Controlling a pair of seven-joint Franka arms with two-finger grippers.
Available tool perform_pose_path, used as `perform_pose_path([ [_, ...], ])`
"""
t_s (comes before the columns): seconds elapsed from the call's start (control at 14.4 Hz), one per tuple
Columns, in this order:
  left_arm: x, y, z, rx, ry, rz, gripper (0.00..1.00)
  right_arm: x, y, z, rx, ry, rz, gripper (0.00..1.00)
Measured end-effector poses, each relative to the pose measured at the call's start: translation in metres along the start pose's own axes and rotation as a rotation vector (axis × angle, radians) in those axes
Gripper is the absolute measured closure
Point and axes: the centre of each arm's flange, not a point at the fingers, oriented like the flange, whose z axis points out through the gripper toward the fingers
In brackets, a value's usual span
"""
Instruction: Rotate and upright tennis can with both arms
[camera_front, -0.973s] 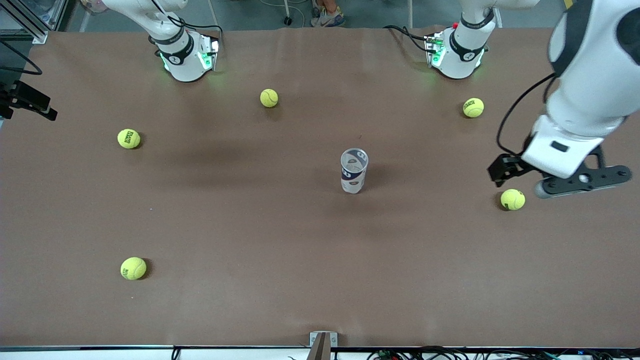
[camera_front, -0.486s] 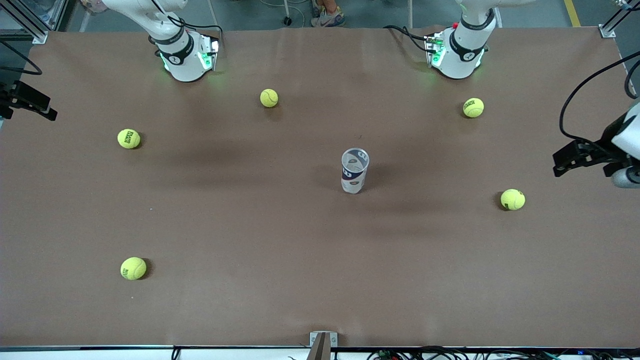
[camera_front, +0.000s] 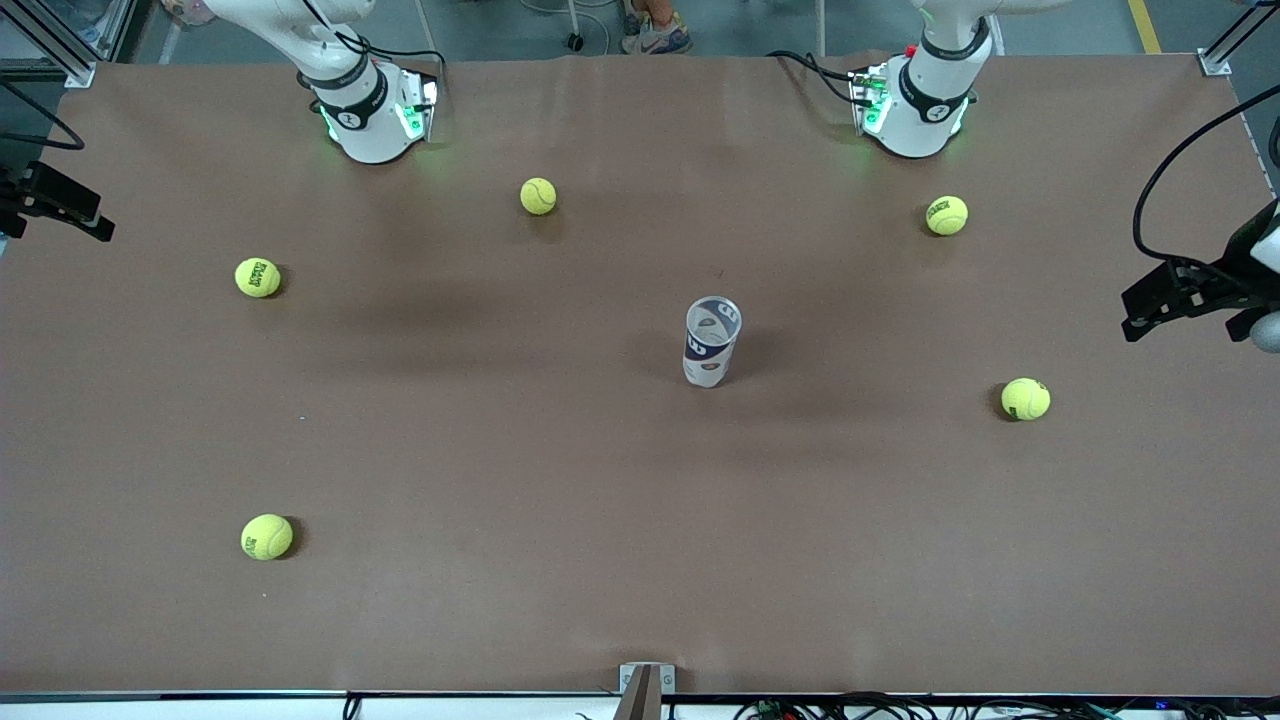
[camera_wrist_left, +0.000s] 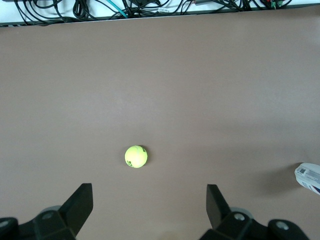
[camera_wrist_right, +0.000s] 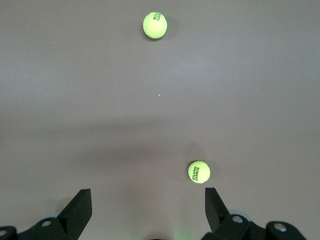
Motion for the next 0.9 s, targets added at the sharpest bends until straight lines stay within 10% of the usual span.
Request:
perform_pose_path([
  [0.9, -0.06, 0.003, -0.01, -0.072, -0.04, -0.078, 0.0, 0.0, -0.001, 0.0, 0.001, 0.0, -0.002, 0.0],
])
